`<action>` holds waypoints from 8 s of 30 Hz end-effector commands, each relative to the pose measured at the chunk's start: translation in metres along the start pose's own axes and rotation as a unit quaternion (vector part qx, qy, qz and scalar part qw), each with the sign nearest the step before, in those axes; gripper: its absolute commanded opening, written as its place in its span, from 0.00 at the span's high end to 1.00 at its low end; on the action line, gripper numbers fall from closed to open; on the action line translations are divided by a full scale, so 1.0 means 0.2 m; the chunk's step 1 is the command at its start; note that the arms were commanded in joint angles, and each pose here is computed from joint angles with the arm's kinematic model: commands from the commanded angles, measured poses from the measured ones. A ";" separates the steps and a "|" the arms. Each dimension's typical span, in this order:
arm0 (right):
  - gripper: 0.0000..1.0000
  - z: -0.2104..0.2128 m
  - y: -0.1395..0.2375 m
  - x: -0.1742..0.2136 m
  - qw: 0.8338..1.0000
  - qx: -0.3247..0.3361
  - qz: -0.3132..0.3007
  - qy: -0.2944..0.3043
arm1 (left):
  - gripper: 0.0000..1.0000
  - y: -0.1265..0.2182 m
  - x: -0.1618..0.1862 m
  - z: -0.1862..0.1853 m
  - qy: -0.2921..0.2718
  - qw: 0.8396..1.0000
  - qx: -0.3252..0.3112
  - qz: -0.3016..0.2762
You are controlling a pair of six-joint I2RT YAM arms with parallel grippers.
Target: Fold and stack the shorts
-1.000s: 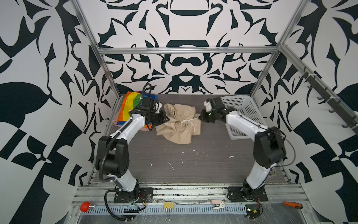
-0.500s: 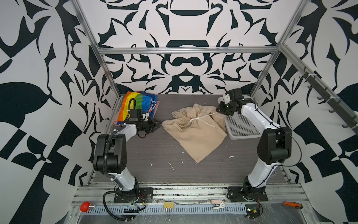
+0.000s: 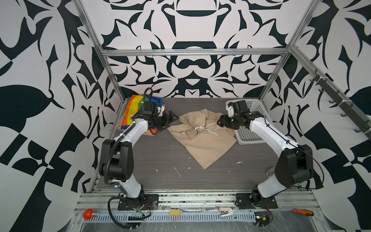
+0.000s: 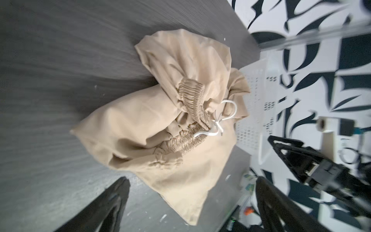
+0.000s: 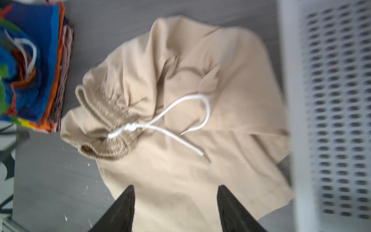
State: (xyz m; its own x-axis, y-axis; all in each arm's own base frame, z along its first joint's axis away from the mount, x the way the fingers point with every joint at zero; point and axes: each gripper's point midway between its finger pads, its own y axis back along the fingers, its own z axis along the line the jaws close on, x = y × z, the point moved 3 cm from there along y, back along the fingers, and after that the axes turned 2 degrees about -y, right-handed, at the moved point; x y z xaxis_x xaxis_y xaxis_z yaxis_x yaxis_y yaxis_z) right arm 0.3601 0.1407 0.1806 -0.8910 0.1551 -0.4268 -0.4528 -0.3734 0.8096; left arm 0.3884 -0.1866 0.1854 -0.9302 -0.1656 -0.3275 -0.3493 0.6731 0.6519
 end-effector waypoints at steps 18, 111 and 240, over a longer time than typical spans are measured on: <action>0.32 -0.13 -0.27 0.70 0.995 0.012 0.097 -0.029 | 0.05 -0.32 0.35 0.23 -0.214 0.909 -0.303 0.192; 0.47 -0.32 -0.22 0.86 0.994 0.030 0.095 -0.037 | 1.00 -0.56 0.35 -0.06 -0.312 0.909 -0.136 0.239; 1.00 -0.37 -0.18 0.34 0.991 0.092 0.056 -0.079 | 1.00 0.17 0.07 0.61 0.199 0.979 0.009 -0.036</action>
State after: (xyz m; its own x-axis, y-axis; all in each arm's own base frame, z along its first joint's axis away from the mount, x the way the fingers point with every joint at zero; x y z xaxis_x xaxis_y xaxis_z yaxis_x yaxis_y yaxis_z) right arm 0.2938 0.1054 0.0637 -0.9362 0.2986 -0.1855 -0.2662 -0.2576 0.9289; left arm 0.3920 -0.0717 0.1101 -0.8617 -0.5025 -0.0704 -0.4242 0.6372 0.6434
